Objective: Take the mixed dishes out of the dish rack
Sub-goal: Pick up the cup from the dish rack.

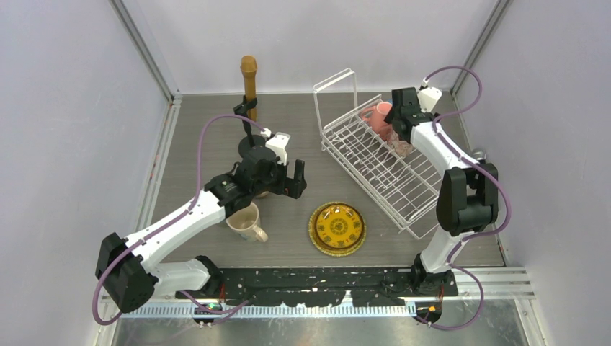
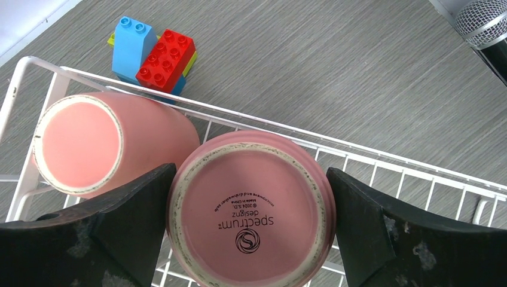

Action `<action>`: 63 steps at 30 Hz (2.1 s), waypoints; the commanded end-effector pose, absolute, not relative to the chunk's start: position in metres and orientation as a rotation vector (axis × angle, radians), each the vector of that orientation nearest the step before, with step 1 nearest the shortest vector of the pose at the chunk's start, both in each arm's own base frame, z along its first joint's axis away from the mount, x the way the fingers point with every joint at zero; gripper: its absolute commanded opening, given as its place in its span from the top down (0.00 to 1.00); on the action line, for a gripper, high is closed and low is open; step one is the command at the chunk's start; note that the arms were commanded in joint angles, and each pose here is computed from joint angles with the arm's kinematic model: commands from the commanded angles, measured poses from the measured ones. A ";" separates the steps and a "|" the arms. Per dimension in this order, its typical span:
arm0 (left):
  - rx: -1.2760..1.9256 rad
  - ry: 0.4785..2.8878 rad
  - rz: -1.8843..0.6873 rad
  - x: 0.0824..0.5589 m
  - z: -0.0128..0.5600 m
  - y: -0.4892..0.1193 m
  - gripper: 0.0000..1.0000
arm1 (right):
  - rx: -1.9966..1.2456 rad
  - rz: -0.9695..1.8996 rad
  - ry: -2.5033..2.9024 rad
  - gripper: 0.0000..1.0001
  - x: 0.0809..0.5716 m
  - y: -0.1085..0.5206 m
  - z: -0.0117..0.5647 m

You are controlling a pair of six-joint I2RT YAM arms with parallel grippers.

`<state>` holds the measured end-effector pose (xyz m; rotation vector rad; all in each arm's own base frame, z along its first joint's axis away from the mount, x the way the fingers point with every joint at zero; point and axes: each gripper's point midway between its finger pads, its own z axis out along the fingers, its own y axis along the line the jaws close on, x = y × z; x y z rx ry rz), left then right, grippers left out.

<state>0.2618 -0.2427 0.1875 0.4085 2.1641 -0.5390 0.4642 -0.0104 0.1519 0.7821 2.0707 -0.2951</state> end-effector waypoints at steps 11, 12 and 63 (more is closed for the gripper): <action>0.397 2.089 -0.577 0.266 0.207 -0.247 0.01 | 0.746 -0.276 2.074 0.88 0.442 -0.012 0.177; 0.397 2.087 -0.578 0.266 0.207 -0.247 0.01 | 0.743 -0.274 2.062 0.90 0.442 -0.012 0.182; 0.379 2.048 -0.658 0.269 0.215 -0.261 0.01 | 0.640 0.452 1.684 1.00 0.409 -0.006 0.326</action>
